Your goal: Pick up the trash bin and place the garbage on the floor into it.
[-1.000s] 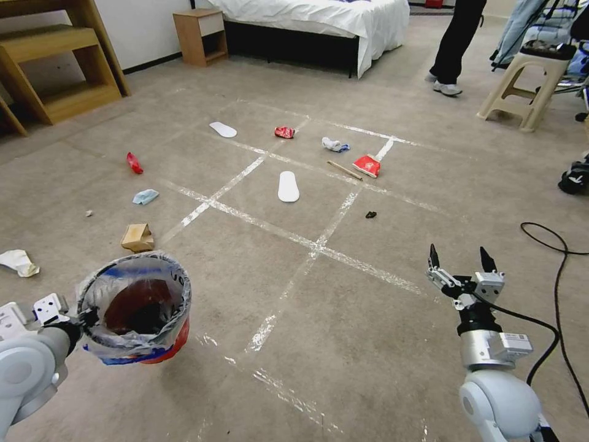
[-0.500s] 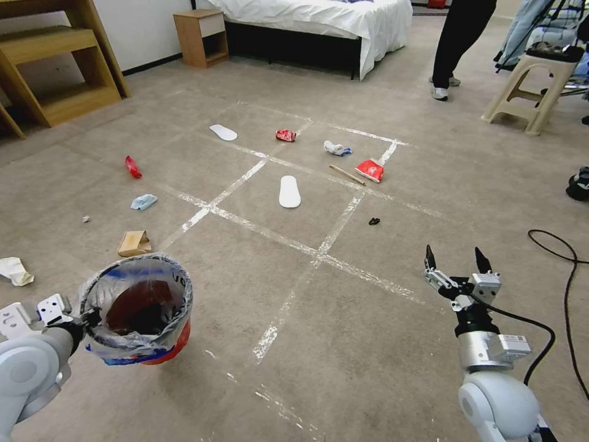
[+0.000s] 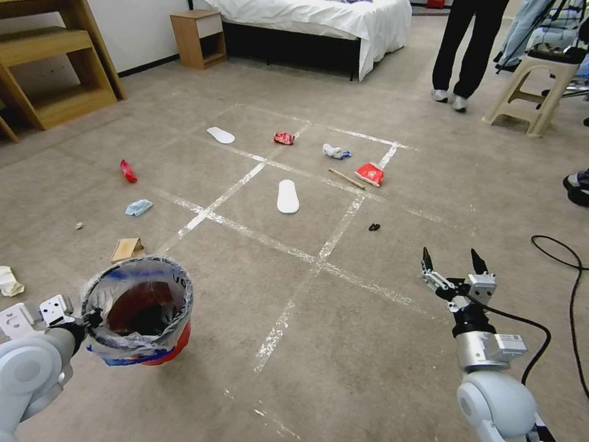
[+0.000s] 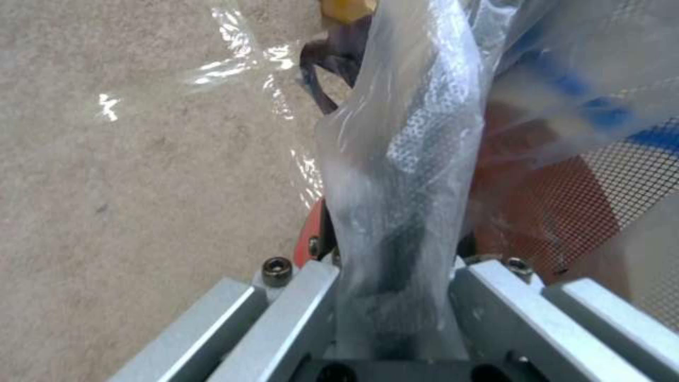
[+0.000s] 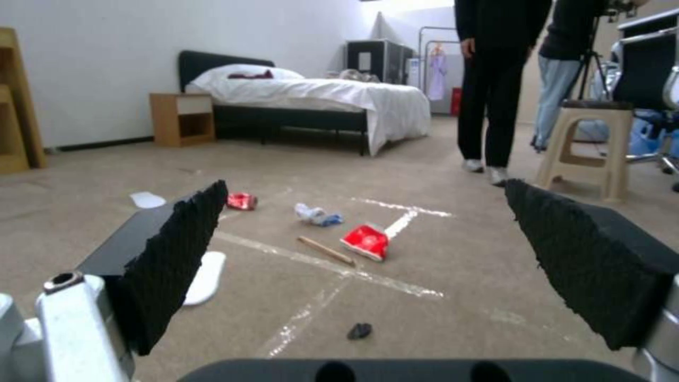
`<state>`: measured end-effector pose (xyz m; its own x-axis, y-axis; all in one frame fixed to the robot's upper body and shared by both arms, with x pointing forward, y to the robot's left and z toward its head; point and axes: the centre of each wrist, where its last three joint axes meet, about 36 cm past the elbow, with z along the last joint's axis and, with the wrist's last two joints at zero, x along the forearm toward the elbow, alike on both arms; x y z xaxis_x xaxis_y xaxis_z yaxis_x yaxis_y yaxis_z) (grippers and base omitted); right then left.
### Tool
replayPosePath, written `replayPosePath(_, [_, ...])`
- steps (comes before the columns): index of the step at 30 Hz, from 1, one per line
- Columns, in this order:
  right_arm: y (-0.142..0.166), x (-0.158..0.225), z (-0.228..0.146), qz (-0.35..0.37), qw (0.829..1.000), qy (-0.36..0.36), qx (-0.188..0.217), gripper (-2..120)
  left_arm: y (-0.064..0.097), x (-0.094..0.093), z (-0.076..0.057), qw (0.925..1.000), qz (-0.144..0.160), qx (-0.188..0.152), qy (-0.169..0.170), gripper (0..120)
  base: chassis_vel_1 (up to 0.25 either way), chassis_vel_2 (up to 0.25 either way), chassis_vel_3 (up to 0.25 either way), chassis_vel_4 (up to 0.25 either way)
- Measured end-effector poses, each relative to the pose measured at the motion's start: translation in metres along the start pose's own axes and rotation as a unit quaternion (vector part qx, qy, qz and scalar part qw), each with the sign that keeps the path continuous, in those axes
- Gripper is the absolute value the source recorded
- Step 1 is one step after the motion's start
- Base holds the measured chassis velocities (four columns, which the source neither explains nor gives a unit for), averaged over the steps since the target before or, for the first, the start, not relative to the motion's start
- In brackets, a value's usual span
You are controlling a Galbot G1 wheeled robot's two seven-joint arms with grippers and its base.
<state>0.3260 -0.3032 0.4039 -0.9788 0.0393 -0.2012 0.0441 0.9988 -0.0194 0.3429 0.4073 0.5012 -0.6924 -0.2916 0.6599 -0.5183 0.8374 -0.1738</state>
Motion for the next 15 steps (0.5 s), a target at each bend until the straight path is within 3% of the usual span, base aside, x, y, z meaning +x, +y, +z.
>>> replayPosePath(15, [0.0006, -0.0049, 0.0037, -0.01, 1.0, 0.0, -0.007, 100, 0.0011, -0.0038, 0.0007, 1.0, -0.003, 0.002, 0.0, 1, -0.058, 0.062, 0.059, -0.068])
